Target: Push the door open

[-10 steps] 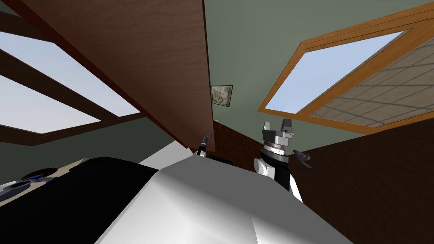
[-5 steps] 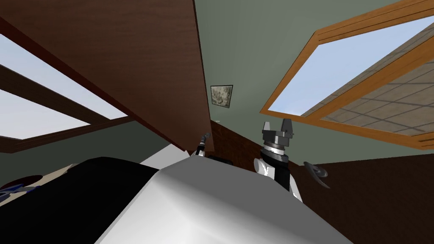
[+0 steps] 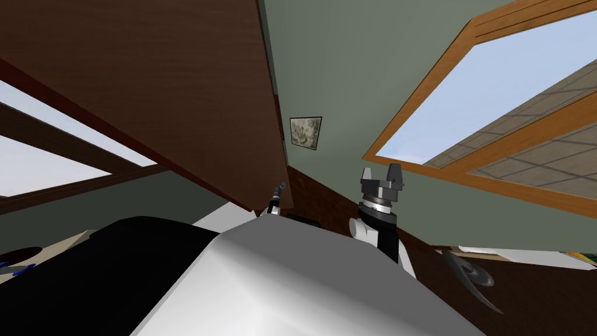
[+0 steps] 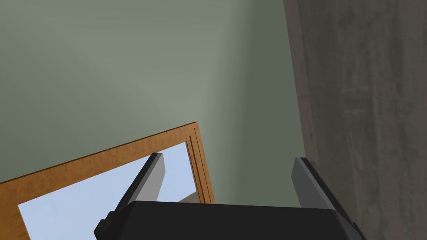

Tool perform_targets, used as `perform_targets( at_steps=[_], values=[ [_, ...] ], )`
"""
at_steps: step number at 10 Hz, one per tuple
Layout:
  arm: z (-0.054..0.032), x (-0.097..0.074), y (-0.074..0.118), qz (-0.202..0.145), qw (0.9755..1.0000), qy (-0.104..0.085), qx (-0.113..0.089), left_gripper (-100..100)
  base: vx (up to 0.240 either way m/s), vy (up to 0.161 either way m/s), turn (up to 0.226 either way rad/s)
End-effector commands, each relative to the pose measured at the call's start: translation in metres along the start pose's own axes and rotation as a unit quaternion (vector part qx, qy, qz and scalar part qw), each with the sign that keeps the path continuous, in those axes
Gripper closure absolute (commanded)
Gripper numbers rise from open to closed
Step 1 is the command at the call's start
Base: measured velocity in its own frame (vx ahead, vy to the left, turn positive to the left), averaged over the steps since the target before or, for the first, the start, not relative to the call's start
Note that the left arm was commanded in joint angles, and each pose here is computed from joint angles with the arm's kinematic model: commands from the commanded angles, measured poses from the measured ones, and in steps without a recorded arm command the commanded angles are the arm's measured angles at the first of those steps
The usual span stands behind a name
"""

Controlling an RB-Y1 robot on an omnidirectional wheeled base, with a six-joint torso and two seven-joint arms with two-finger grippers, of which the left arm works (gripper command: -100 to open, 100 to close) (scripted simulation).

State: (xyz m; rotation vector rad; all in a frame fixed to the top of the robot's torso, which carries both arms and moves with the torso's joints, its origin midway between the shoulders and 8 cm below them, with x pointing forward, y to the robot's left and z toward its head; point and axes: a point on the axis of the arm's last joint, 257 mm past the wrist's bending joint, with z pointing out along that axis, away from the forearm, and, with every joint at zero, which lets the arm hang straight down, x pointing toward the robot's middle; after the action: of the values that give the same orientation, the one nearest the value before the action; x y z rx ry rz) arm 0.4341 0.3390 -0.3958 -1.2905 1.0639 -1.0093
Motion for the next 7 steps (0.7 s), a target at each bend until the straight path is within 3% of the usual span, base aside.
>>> perform_targets(
  at_steps=[1,2,3,7],
  values=[
    [0.0014,-0.014,-0.008,0.005,0.9999,-0.012,0.007,100,0.132,-0.026,0.029],
    [0.0014,-0.014,-0.008,0.005,0.9999,-0.012,0.007,100,0.040,-0.011,0.008],
    [0.0016,-0.027,-0.008,0.004,0.9996,-0.027,0.007,100,0.114,-0.048,0.070],
    [0.0007,-0.046,-0.008,0.001,0.9985,-0.054,0.007,100,0.182,-0.073,0.070]
  ],
)
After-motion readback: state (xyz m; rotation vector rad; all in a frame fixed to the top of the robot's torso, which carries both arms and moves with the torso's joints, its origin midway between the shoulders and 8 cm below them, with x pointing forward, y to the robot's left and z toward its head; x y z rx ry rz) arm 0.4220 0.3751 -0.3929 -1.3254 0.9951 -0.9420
